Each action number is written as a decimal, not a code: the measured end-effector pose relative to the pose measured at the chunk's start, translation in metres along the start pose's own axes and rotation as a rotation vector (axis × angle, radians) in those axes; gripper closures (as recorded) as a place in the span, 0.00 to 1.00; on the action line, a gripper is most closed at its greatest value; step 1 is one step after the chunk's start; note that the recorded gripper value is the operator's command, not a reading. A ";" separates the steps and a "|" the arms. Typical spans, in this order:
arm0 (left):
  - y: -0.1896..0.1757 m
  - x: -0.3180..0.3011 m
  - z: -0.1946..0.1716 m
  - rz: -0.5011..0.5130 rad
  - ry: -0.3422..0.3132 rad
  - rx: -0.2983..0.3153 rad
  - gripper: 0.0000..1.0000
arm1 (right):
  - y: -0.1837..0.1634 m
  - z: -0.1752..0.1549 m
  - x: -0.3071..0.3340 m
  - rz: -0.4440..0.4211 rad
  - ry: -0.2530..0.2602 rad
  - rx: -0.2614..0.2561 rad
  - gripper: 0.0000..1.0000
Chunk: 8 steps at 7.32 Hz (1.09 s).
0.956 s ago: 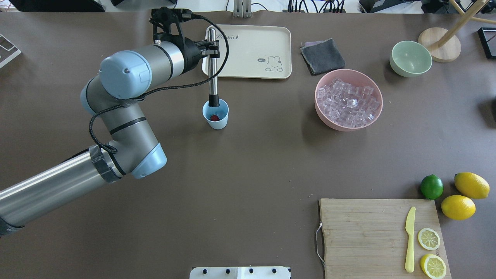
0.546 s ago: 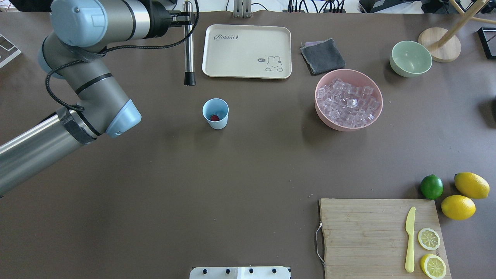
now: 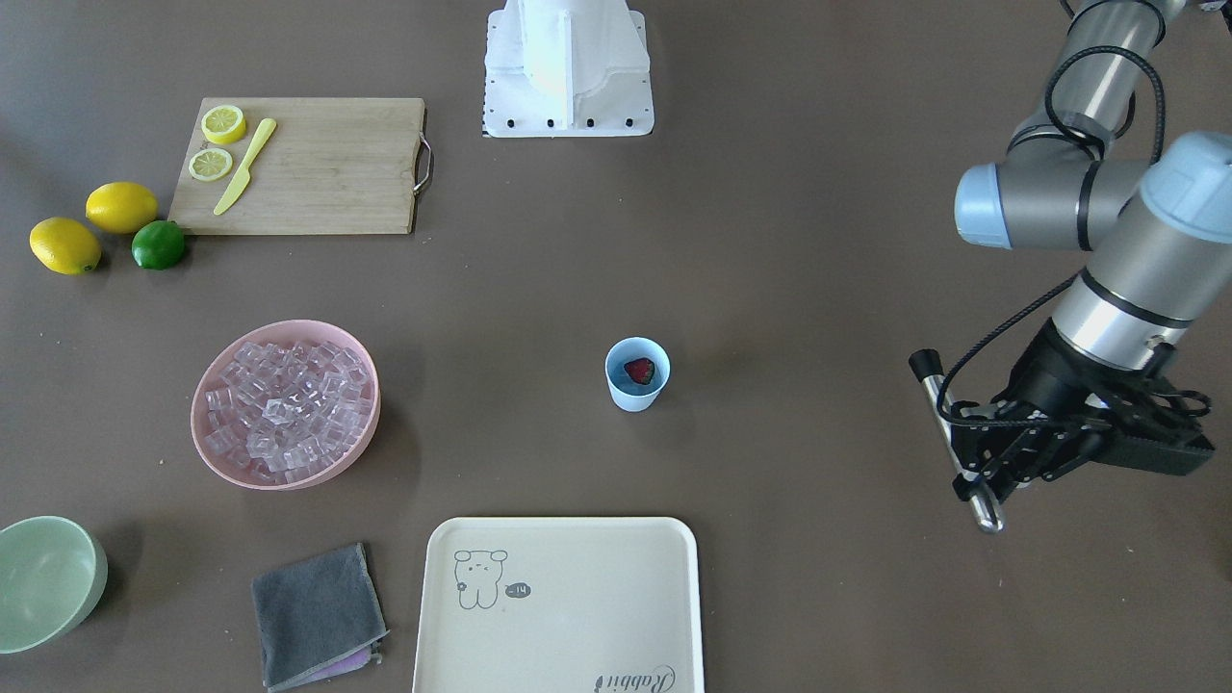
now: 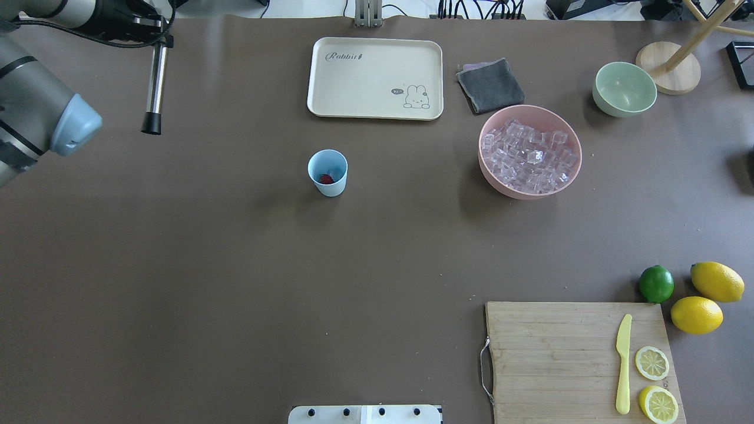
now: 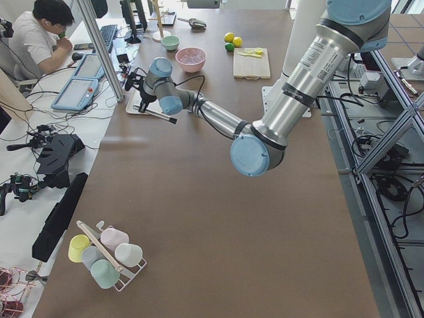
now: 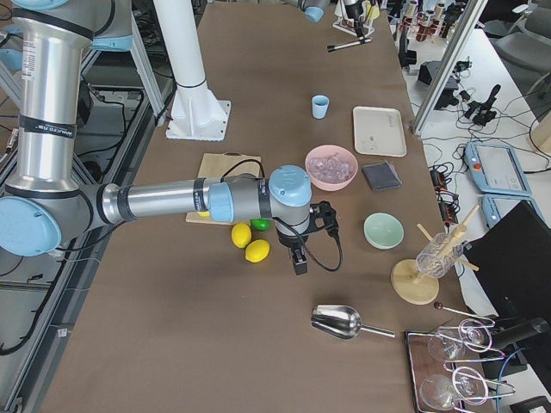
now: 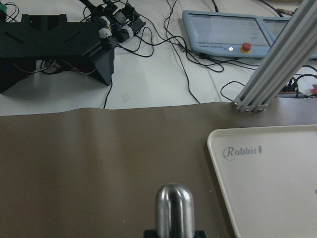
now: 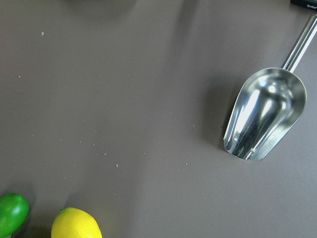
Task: Mash ice and strawberries in cup
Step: 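Lift the muddler out of the cup and carry it back with the left gripper, then lay the muddler down on the table and open the left gripper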
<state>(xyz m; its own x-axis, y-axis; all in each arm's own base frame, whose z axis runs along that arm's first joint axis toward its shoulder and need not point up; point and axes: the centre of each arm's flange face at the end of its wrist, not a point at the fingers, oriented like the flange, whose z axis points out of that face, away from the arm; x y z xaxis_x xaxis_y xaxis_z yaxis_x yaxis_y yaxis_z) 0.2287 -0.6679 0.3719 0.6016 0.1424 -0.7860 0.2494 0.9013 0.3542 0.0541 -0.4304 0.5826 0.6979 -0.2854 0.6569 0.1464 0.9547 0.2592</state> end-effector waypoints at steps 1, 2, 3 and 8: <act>0.018 -0.052 0.005 0.006 -0.018 -0.071 1.00 | 0.000 0.000 0.000 -0.001 0.002 0.001 0.02; 0.045 -0.098 0.015 0.040 -0.040 -0.133 1.00 | -0.001 -0.001 -0.001 -0.005 0.002 0.003 0.02; 0.072 -0.126 0.029 0.075 -0.055 -0.187 1.00 | -0.001 -0.003 -0.002 -0.013 0.005 0.010 0.02; 0.147 -0.143 0.088 0.136 -0.061 -0.326 0.02 | 0.001 -0.003 0.001 -0.032 0.019 0.034 0.02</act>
<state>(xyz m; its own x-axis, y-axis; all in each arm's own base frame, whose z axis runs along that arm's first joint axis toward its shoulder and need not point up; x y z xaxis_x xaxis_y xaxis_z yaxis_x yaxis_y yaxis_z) 0.2459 -0.5916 0.5814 0.6592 0.2539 -0.7078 -0.0851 0.9604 0.2652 0.0569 -0.4293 0.5814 0.7066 -0.3139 0.6341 0.1450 0.9414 0.3044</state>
